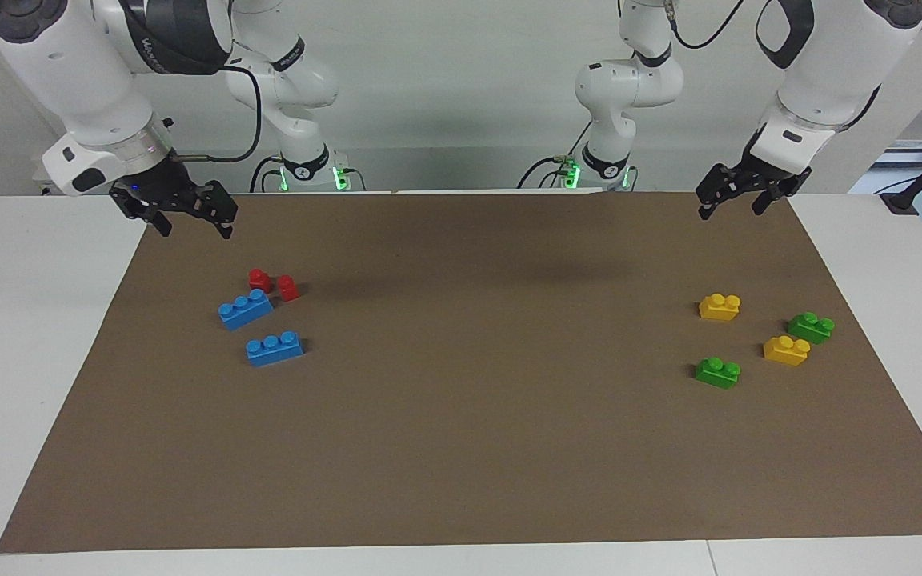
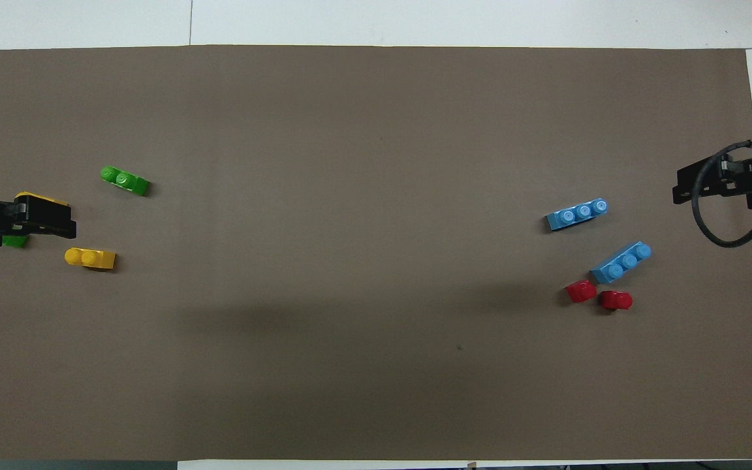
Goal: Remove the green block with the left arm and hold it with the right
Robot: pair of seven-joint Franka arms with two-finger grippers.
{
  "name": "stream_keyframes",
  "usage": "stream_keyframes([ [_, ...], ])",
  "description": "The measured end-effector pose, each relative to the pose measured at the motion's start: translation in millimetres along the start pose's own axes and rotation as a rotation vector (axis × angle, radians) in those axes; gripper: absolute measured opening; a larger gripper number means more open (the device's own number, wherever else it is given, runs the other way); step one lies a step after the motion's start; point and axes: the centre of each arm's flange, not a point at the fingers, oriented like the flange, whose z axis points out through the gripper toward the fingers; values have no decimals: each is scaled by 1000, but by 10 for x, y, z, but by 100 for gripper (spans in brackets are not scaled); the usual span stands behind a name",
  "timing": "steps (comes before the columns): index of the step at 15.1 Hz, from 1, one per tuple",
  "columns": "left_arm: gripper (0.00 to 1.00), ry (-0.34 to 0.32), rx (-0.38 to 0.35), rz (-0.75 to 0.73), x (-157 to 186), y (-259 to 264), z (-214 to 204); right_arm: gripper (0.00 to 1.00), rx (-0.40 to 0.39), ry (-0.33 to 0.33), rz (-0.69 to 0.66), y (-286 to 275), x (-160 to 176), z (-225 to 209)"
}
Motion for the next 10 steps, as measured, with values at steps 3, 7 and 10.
stream_keyframes([
  [3, 100, 0, 0, 0, 0, 0, 0, 100, 0, 0, 0, 0, 1, 0],
  [7, 100, 1, 0, 0, -2, 0, -3, 100, 6, 72, 19, 22, 77, -66],
  [10, 100, 1, 0, 0, -3, 0, -6, 100, 8, 97, 25, 48, 104, -91],
])
